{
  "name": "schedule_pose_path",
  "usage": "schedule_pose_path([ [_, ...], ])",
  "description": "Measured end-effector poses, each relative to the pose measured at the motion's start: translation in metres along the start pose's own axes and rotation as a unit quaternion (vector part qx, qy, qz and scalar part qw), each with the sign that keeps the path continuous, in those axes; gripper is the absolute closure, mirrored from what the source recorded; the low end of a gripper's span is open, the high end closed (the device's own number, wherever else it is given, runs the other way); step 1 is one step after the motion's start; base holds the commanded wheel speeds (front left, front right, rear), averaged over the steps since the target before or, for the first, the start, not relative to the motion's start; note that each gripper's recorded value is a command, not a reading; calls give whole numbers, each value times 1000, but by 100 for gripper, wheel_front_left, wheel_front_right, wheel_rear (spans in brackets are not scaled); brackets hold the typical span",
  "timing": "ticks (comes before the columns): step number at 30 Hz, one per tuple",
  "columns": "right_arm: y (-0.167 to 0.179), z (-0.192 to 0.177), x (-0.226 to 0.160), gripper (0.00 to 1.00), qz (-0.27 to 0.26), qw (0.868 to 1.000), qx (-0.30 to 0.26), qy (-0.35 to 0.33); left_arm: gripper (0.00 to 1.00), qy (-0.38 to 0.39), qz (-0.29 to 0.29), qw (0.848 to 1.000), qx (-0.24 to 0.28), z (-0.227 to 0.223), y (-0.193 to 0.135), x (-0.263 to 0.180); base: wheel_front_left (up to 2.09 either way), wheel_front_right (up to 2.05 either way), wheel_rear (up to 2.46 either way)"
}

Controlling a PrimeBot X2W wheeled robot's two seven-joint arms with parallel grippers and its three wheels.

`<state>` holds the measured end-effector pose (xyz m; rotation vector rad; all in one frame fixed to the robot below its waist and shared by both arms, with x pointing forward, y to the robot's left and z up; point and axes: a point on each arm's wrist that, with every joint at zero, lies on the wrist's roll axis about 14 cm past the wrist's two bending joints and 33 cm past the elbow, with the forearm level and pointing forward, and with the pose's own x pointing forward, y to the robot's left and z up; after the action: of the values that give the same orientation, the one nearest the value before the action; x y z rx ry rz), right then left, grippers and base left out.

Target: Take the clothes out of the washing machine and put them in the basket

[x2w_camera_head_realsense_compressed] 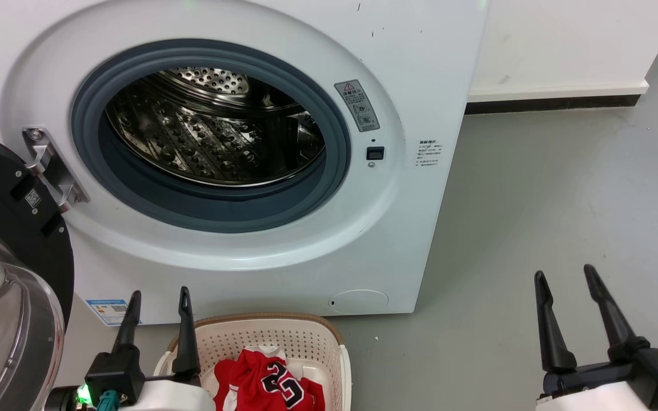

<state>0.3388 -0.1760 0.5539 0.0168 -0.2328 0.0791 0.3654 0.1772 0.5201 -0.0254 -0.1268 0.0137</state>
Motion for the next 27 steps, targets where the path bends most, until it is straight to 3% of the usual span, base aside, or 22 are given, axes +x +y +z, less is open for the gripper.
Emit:
schedule_pose_path([
  [1, 0, -1, 0, 100, 0, 1000, 0, 1, 100, 1, 0, 1000, 0, -1, 0, 0, 0, 0, 0],
  [7, 0, -19, -8, 100, -4, 999, 13, 32, 100, 44, 5, 999, -8, -24, 1, -9, 0, 0, 0],
  [17, -7, -30, -8, 100, -31, 992, 115, 49, 100, 70, 31, 991, -107, -33, 10, -8, 0, 0, 0],
  [27, -13, -36, -3, 100, -52, 976, 204, 56, 100, 83, 47, 976, -197, -37, 14, -6, 0, 0, 0],
])
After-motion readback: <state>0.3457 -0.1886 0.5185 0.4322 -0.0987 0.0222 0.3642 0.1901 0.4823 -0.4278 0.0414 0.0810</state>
